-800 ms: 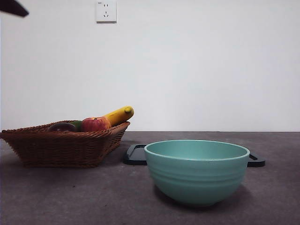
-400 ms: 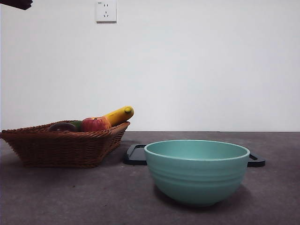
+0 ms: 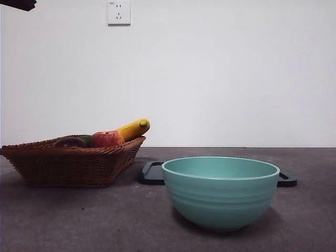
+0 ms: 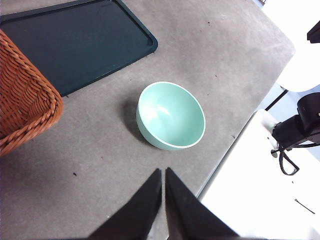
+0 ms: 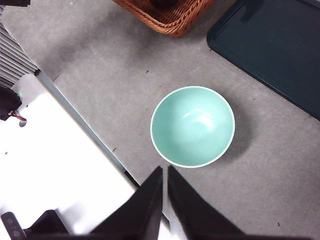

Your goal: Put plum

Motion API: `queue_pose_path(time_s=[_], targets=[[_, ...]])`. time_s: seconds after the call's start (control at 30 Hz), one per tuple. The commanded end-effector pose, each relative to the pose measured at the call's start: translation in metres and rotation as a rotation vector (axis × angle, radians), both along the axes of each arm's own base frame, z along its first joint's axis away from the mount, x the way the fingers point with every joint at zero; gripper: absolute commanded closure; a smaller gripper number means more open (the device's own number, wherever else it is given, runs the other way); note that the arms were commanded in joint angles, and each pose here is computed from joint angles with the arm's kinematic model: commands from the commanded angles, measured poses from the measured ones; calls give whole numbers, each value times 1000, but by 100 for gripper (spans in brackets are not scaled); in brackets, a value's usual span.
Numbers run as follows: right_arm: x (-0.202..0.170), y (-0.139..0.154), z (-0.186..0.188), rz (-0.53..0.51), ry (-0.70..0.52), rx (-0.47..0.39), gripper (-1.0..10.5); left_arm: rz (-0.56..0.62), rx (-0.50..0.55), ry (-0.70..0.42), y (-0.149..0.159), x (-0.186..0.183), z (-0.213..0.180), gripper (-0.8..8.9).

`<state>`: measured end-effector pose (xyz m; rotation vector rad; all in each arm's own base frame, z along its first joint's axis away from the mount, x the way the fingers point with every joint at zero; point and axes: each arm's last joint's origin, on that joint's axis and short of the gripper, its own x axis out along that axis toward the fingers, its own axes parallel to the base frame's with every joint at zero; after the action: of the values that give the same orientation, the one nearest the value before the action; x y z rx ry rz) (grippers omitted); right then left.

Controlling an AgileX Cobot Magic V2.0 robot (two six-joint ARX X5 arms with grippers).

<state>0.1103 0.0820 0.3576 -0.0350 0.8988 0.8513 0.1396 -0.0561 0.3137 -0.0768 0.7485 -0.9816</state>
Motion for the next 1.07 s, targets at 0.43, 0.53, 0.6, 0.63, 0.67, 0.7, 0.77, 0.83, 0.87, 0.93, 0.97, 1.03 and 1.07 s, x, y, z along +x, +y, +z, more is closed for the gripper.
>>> queue_pose_path(time_s=[0.43, 0.53, 0.6, 0.63, 0.67, 0.7, 0.77, 0.83, 0.87, 0.93, 0.97, 1.03, 1.07], targets=[[1, 2, 4, 16, -22, 7, 941, 212, 34, -598, 24, -15, 45, 805], [1, 2, 4, 15, -21, 7, 941, 359, 59, -759, 35, -25, 48, 805], [1, 2, 4, 16, -21, 7, 941, 484, 97, -837, 41, -31, 41, 805], [1, 2, 4, 16, -21, 7, 941, 526, 111, -856, 43, -34, 37, 805], [1, 2, 4, 16, -22, 7, 941, 584, 128, -881, 46, -36, 29, 805], [1, 2, 4, 16, -21, 7, 941, 630, 143, -898, 48, -39, 21, 805], [1, 2, 4, 16, -22, 7, 941, 697, 163, -912, 52, -42, 4, 805], [1, 2, 4, 16, -22, 7, 941, 738, 174, -910, 54, -44, -13, 805], [1, 2, 4, 16, -21, 7, 941, 759, 182, -905, 55, -44, -23, 805], [1, 2, 4, 15, -21, 7, 941, 782, 199, -885, 56, -45, -40, 805], [1, 2, 4, 16, -21, 7, 941, 790, 209, -868, 56, -45, -51, 805], [1, 2, 4, 16, -21, 7, 941, 793, 219, -845, 57, -45, -67, 805], [1, 2, 4, 15, -21, 7, 941, 794, 226, -829, 57, -45, -77, 805]])
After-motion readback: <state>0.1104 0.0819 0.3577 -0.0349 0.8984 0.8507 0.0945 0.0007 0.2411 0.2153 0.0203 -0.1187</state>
